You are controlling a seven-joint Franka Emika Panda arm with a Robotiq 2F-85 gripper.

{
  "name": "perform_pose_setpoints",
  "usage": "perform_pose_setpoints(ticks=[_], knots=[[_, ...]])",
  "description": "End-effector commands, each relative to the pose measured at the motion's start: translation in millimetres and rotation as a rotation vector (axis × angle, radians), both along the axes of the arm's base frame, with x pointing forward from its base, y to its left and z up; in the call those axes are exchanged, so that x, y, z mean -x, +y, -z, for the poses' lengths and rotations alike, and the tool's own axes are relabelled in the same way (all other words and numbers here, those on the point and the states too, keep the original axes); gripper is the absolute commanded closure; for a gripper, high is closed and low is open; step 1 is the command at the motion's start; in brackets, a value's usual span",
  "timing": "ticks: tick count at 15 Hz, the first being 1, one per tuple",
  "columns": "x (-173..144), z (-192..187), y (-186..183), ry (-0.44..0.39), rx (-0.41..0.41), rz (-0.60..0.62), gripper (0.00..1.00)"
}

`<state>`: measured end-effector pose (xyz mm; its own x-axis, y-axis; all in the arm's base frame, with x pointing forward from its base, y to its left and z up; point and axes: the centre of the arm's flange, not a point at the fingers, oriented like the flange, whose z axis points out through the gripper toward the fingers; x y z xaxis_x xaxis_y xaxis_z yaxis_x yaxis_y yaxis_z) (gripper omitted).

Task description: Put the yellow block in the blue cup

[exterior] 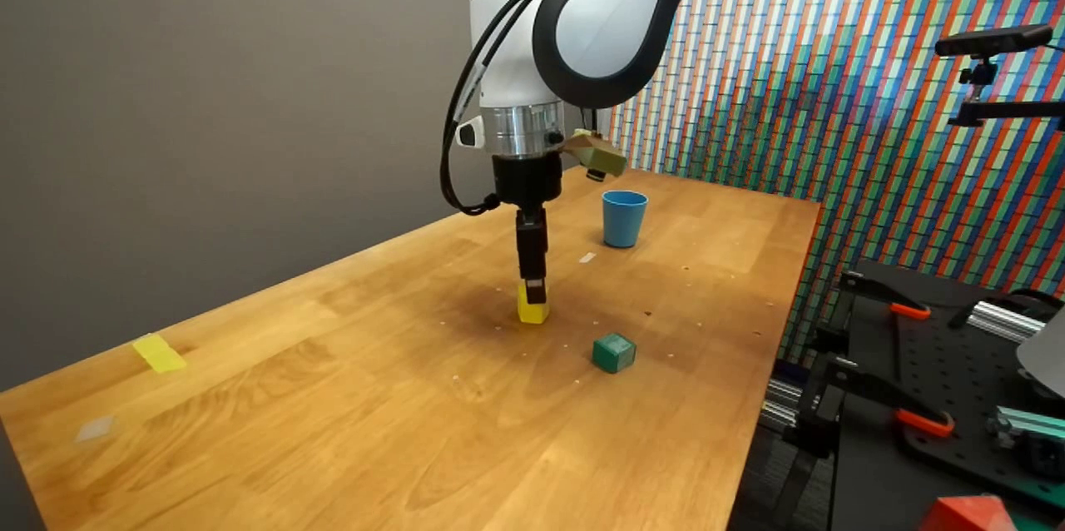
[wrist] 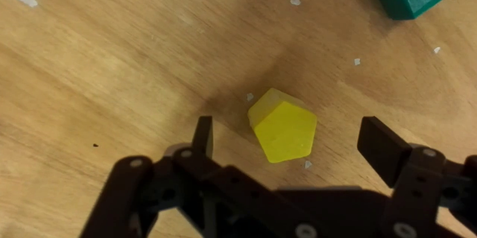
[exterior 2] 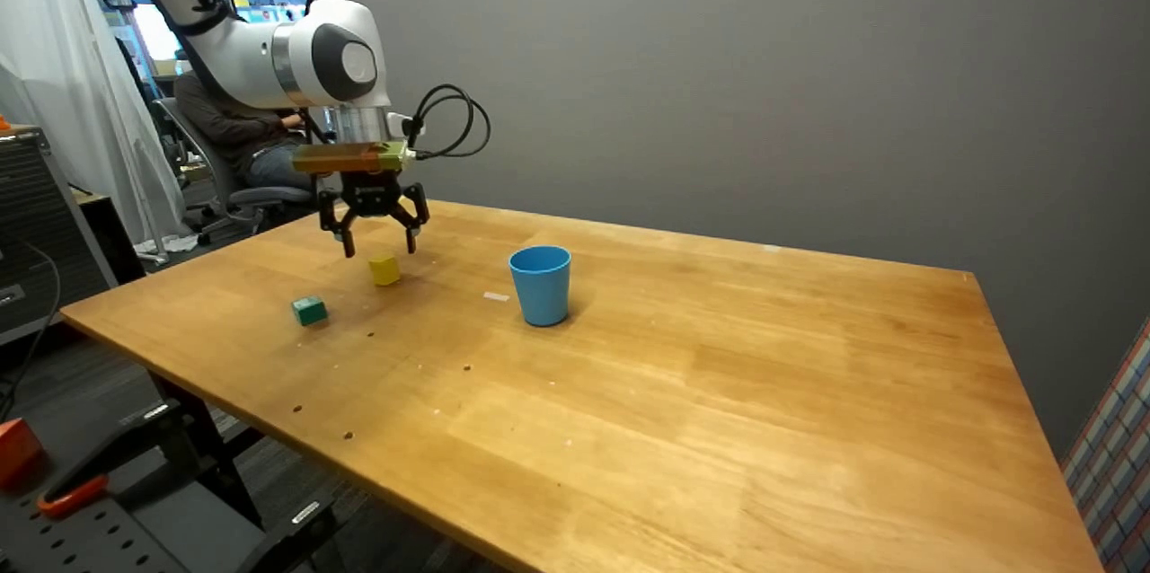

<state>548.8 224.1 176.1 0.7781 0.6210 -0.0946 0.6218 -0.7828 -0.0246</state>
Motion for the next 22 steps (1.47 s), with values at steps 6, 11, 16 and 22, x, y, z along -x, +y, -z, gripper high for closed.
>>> perform_pose_setpoints(ticks=[6,11,16,22], knots=[[-2,25,5,-0.025,-0.005,0.045,0.25],[1,22,9,-0.049,-0.007,0.077,0.58],[8,-35,-17,-0.118,0.104,0.132,0.77],[12,-131,-92,-0.287,0.31,0.32,0.78]])
